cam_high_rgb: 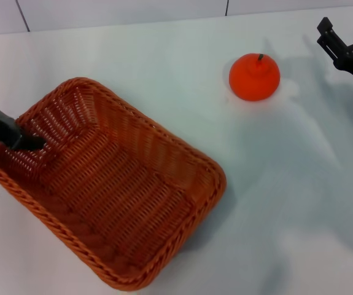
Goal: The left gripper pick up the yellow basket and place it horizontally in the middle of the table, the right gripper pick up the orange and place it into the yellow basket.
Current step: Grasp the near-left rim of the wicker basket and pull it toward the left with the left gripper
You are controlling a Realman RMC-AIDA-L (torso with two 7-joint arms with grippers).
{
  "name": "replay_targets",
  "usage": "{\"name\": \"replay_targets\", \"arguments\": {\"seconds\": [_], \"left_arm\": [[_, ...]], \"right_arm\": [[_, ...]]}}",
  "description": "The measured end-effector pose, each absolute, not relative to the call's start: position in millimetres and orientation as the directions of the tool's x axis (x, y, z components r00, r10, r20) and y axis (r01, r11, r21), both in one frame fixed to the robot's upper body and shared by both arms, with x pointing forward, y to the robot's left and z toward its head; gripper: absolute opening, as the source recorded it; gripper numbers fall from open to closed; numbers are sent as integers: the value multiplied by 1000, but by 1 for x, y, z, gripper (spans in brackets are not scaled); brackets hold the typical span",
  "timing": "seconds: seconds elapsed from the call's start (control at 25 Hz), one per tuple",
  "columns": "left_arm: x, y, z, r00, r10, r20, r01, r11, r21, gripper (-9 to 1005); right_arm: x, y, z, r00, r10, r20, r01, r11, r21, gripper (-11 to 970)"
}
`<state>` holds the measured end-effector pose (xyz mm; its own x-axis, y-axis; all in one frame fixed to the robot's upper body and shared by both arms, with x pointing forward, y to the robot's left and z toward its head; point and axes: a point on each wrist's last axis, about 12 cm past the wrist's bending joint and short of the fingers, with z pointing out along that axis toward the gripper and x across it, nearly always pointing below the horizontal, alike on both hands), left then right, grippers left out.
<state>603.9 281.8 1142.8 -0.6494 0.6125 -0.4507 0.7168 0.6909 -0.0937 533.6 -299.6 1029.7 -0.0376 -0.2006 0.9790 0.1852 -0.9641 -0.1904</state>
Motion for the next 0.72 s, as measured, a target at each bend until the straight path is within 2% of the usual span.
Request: {"name": "replay_targets", "arguments": {"seconds": [0.16, 0.4, 0.72], "left_arm": [[603, 278, 1141, -641, 632, -436, 720, 692, -55, 302], [603, 279, 1145, -637, 622, -455, 712, 702, -38, 218], [603, 278, 1147, -650, 612, -450, 703, 709, -51, 197]], "right_arm": [[534, -300, 1030, -38, -201, 979, 186, -964, -190, 939], [534, -299, 1030, -37, -200, 979, 186, -964, -190, 939], [534, -299, 1029, -34, -200, 979, 184, -964, -190, 939]]}}
